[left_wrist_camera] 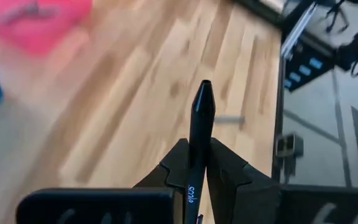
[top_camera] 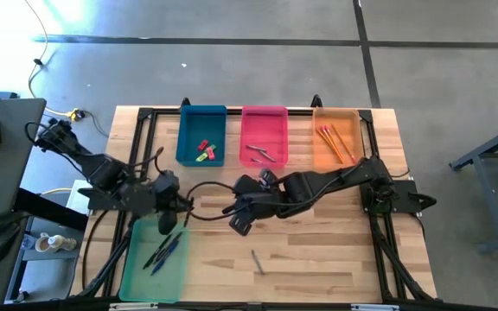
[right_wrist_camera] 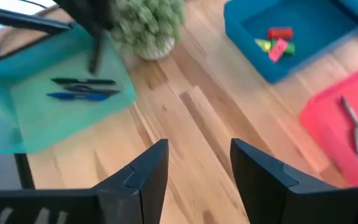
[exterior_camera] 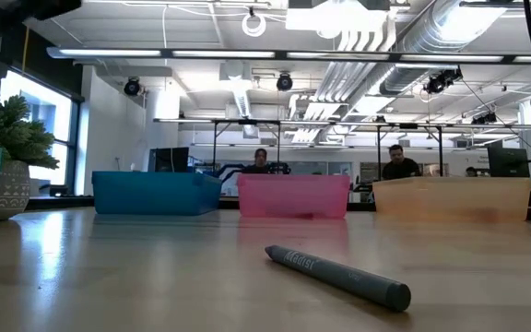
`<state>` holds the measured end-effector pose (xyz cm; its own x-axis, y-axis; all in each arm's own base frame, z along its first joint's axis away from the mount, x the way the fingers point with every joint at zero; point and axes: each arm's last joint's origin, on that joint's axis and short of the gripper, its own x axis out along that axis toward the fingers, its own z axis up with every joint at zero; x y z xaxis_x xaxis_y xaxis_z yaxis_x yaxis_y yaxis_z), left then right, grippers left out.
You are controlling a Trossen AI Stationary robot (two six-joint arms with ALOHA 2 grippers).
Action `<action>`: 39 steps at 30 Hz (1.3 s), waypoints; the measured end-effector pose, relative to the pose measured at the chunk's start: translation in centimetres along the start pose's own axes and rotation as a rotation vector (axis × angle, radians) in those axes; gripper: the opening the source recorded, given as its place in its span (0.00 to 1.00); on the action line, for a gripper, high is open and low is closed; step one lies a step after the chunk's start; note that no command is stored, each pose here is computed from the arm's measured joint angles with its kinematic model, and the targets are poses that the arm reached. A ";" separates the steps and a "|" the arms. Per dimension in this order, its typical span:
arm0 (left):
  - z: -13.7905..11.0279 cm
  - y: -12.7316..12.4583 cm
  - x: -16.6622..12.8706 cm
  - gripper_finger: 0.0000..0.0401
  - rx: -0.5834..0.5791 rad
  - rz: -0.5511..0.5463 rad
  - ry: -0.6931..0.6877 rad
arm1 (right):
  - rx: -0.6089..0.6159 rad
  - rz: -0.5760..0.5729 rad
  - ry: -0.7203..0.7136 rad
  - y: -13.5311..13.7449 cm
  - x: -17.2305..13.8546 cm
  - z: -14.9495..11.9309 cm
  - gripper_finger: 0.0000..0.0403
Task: Sort crayons/erasers/pens/pencils in bins
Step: Put the black pen into the transparent blue bin
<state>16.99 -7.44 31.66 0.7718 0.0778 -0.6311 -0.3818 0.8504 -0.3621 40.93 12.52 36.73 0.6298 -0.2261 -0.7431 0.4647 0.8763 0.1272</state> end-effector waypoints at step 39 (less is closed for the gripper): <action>-14.0 -4.8 3.1 0.05 -0.271 0.438 0.595 | 0.176 0.046 0.227 4.3 3.6 -5.8 0.41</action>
<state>14.14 -18.59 21.84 0.1497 0.0197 -0.9885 -0.7582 0.6440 -0.1020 41.59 17.92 30.78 0.5063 -0.0698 -0.8595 0.5527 0.7914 0.2612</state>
